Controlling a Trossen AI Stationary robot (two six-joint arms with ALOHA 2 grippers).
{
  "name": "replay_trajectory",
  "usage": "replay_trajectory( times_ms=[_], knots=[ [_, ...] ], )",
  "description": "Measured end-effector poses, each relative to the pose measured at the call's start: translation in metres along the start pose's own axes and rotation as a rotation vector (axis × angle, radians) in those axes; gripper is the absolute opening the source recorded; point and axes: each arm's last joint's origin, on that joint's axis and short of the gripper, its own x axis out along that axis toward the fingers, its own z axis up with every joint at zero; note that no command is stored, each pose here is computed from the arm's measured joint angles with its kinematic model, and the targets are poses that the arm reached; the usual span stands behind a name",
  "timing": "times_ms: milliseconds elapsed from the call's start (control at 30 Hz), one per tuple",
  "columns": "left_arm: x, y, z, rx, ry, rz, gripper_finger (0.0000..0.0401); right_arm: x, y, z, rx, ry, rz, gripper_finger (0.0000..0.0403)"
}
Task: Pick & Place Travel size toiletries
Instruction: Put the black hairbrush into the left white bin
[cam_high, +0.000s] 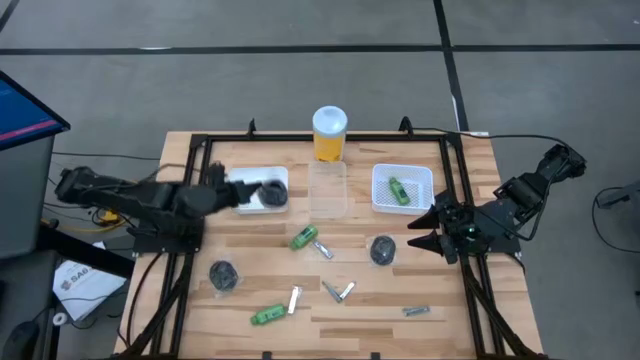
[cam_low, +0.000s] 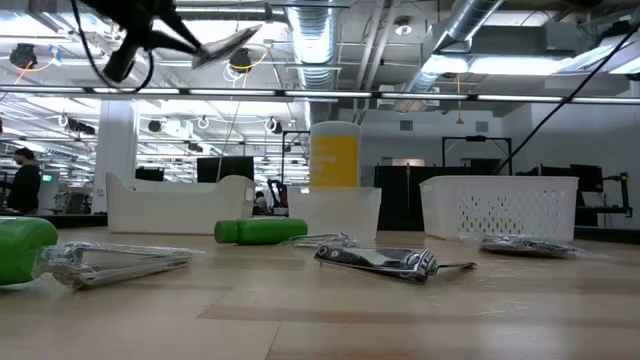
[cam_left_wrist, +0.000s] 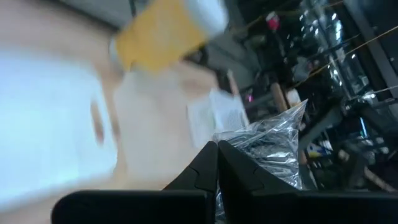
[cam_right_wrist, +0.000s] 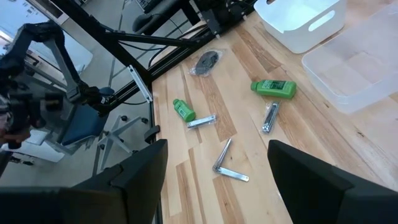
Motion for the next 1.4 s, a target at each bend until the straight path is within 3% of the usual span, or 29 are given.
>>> replay_trajectory(
  times_ms=[167,300,433,667,1000,1267,1400],
  knots=[
    [0.014,-0.003,0.024,0.093,0.007,0.069,0.0,0.0,0.0,0.0,0.0,0.0,0.001,0.027],
    [0.034,0.009,0.029,0.14,0.135,0.173,0.0,0.0,0.0,0.0,0.0,0.0,0.0,0.027],
    [0.053,0.027,0.026,0.203,0.244,0.321,0.0,0.0,0.0,0.0,0.001,-0.001,0.002,0.027],
    [0.078,0.054,0.026,0.28,0.292,0.573,0.0,0.001,-0.001,0.001,0.008,-0.008,-0.006,0.027],
    [0.104,0.077,0.028,0.361,0.328,0.728,0.0001,0.002,-0.004,0.005,0.02,-0.024,-0.028,0.027],
    [0.114,0.085,0.026,0.402,0.362,0.767,0.0002,0.002,-0.004,0.004,0.02,-0.024,-0.029,0.027],
    [0.114,0.084,0.025,0.462,0.385,0.75,0.0027,0.002,-0.004,0.004,0.02,-0.023,-0.029,0.027]
  ],
)
